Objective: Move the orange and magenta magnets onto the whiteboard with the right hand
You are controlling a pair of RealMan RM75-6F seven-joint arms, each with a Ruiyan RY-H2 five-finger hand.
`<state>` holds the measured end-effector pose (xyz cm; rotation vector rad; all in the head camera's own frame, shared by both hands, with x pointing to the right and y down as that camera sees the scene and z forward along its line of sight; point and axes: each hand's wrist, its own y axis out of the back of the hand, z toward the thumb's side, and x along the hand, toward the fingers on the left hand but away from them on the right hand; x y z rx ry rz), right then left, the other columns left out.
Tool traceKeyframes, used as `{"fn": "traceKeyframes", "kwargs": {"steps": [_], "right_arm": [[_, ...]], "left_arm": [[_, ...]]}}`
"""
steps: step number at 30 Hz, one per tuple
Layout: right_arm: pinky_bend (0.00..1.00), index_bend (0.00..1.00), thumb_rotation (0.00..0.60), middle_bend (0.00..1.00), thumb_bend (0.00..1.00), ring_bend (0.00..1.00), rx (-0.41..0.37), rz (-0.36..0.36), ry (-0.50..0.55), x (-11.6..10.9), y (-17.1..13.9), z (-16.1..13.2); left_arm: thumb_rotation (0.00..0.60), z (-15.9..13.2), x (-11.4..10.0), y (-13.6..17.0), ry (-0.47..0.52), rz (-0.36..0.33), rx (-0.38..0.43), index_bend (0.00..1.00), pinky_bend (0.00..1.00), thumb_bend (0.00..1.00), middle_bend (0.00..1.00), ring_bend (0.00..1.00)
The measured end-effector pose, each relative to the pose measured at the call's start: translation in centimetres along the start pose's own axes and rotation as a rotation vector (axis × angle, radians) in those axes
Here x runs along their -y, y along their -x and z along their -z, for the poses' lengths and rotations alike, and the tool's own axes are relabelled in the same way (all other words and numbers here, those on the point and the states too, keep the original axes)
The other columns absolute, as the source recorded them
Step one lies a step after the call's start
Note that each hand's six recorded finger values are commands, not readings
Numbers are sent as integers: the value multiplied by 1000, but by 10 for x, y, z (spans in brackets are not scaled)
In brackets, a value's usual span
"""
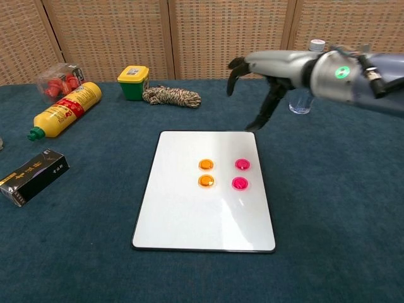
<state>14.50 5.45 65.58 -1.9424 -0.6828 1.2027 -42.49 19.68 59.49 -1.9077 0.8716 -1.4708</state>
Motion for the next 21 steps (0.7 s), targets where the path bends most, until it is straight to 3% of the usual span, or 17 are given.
{"fn": "traceKeyframes", "kwargs": {"steps": [5,9,15,21], "right_arm": [[3,19,600,0,0,0,43,137,-14,-20,-46,65],[4,0,600,0,0,0,135,229,-23,-24,-106,132],[3,0,600,0,0,0,293,277,-106,-14,-179,212],[3,0,600,0,0,0,406,303,-117,8,-243,260]], "left_arm": [[600,-2,-2,1,-7,-23,12,0,0,0,0,0],[600,-3,-3,2,-13,-40,23,0,0,0,0,0],[600,-6,-6,3,-21,-82,44,0,0,0,0,0],[600,-6,-7,3,-18,-103,44,0,0,0,0,0]]}}
